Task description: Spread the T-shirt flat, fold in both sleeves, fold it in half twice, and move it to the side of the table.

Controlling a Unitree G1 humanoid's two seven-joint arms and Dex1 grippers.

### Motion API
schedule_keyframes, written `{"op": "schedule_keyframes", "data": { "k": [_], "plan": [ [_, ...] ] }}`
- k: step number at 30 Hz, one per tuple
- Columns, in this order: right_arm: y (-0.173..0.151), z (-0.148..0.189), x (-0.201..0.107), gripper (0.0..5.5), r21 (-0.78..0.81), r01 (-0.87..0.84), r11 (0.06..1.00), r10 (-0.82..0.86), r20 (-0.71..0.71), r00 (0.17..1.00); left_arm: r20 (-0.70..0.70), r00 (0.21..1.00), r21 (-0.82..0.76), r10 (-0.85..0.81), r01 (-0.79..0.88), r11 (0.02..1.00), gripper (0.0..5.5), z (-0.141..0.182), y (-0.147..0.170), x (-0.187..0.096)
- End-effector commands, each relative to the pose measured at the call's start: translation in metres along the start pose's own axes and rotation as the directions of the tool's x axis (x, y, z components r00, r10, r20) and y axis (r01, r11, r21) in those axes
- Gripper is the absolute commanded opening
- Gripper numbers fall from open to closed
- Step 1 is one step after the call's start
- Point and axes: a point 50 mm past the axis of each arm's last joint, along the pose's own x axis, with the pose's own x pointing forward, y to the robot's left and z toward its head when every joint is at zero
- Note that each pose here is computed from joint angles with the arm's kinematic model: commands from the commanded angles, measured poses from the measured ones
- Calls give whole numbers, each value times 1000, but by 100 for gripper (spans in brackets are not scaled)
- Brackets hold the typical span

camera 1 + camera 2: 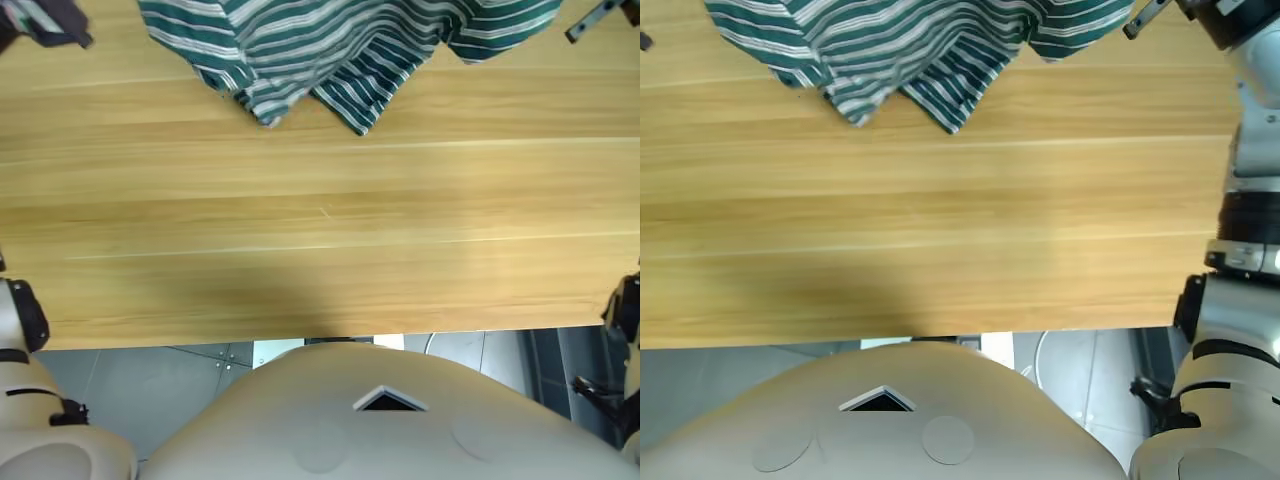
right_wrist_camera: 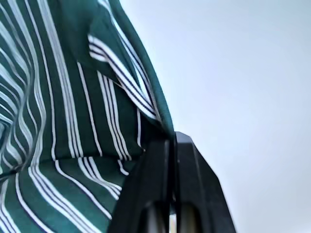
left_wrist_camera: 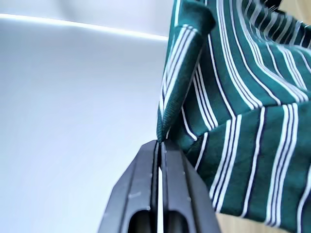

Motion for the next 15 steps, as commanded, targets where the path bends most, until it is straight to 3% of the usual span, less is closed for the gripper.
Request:
{"op": "schedule_keyframes", "data": {
  "k": [1,4,10,13,15],
  "plan": [
    [31,42,-47,0,0,-297,955,293,176,940,113,925,-155,-363,377,913,3,31,-54,-46],
    [51,76,-92,0,-39,-504,863,488,320,812,278,866,-171,-416,470,866,3,68,-65,-73],
    [20,125,-138,0,-34,-453,891,390,568,725,586,757,-136,-291,446,885,3,131,-44,-95],
    [18,109,-136,0,17,-500,866,415,534,737,590,765,-182,-259,438,880,3,123,-32,-90],
    [29,81,-118,0,60,-562,825,487,430,760,494,817,-232,-298,454,860,3,96,-33,-74]
  ]
}}
